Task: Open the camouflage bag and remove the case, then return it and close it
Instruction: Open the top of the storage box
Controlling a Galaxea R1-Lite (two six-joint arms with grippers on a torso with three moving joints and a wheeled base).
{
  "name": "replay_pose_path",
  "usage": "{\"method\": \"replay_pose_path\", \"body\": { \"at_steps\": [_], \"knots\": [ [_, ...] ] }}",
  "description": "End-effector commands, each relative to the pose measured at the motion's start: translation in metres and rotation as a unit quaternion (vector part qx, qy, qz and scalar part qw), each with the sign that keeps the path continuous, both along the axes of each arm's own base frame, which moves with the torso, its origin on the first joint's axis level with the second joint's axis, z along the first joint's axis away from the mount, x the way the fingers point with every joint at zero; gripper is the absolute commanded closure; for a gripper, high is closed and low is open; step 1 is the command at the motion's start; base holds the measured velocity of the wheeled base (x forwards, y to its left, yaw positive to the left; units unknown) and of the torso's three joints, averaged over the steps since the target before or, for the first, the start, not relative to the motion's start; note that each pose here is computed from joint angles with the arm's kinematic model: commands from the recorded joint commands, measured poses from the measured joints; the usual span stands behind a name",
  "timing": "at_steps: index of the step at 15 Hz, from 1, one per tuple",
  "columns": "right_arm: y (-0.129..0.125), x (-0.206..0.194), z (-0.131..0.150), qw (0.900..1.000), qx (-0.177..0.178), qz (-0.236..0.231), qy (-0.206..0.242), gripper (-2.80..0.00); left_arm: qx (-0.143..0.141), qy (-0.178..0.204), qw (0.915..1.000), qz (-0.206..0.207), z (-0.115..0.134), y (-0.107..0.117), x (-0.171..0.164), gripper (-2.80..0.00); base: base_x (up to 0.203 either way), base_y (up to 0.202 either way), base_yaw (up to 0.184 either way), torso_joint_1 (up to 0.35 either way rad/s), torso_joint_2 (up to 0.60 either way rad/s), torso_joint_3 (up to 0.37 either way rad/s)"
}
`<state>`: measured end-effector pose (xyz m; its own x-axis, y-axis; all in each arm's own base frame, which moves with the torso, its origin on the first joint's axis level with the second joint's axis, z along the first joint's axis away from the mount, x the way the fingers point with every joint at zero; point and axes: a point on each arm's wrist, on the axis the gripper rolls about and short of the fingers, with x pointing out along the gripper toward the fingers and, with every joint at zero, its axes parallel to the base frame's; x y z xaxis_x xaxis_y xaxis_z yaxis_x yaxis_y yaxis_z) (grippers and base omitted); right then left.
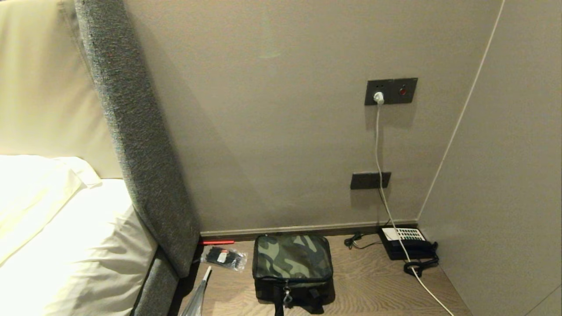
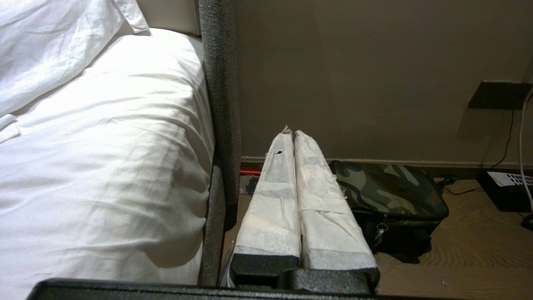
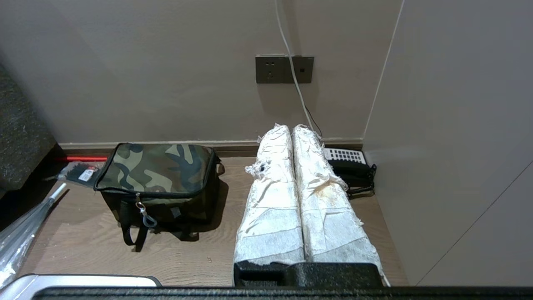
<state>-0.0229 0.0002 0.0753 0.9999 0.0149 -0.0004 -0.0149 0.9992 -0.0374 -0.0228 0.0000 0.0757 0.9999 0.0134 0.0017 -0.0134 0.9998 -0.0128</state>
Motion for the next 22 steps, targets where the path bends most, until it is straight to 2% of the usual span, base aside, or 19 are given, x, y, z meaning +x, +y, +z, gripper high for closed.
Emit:
{"method": "replay_pose_path", "body": {
  "at_steps": [1, 22],
  "knots": [
    [0.0000, 0.0000, -0.0001, 1.000, 0.000, 0.002, 0.000, 0.00, -0.001, 0.001, 1.0000, 0.001, -0.0004, 0.0000, 0.0001, 0.00, 0.000, 0.000, 0.000, 0.000, 0.00, 0.000],
    [-0.0001, 0.0000, 0.0000, 1.000, 0.014, -0.002, 0.000, 0.00, 0.000, 0.000, 1.0000, 0.000, -0.0003, 0.0000, 0.0001, 0.00, 0.000, 0.000, 0.000, 0.000, 0.00, 0.000]
  ]
}}
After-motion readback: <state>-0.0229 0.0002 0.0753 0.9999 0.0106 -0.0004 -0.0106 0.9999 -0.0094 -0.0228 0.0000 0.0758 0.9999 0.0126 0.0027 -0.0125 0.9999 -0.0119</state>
